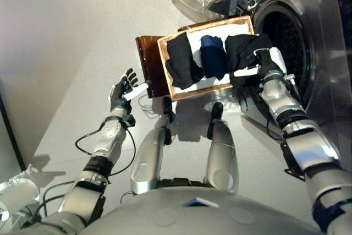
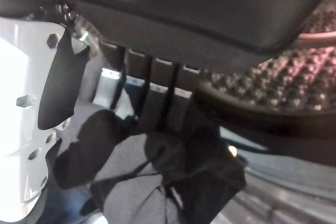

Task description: Pick up the clothes and place them into the washing machine

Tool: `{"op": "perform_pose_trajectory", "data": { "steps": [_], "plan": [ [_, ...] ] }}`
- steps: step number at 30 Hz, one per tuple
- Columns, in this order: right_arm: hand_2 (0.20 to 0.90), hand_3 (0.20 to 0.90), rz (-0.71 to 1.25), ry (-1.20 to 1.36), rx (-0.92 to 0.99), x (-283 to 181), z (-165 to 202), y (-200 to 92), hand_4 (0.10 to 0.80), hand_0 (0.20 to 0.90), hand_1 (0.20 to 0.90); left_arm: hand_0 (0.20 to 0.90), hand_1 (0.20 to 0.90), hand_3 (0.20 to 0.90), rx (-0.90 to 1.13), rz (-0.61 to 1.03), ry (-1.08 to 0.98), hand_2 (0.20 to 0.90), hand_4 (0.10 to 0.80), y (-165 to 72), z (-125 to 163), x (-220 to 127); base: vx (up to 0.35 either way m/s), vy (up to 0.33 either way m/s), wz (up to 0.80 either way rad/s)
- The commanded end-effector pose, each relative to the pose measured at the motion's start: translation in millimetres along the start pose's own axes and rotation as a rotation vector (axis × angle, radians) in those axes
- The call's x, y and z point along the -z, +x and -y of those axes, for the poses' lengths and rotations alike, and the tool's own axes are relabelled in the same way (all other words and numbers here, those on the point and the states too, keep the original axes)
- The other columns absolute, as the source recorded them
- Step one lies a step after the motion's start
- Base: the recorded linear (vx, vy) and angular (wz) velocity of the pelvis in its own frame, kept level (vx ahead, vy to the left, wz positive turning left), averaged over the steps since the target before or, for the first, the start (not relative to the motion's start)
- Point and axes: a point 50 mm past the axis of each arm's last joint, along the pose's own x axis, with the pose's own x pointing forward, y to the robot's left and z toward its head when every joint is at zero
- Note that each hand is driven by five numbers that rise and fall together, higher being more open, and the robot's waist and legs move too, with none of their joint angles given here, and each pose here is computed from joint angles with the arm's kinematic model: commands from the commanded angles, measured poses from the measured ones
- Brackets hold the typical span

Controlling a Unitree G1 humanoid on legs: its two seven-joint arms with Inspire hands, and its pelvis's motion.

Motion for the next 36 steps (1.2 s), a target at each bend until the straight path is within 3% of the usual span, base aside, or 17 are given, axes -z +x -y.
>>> {"op": "perform_pose_trajectory", "data": {
  "steps": [1, 24, 36],
  "plan": [
    [0.9, 0.9, 0.054, -0.097, 0.115, -21.4, 35.2, 10.9, 0.8, 0.9, 0.9, 0.9, 0.9, 0.9, 0.001, 0.223, 0.036, 0.9, 0.8, 0.7, -14.9, -47.4, -0.048, -0.016, 0.03],
    [0.9, 0.9, -0.102, -0.293, 0.214, -22.7, 49.4, 16.3, 0.8, 0.9, 0.9, 0.9, 0.9, 0.9, -0.006, 0.261, 0.074, 0.9, 0.8, -3.0, -19.5, -62.1, -0.022, 0.008, 0.03],
    [0.9, 0.9, -0.041, -0.227, 0.187, -53.1, 47.0, 20.8, 0.8, 0.9, 0.9, 0.9, 0.9, 0.9, 0.005, 0.288, 0.076, 0.9, 0.8, -6.1, -19.1, -69.6, -0.018, 0.016, 0.01]
  ]
}}
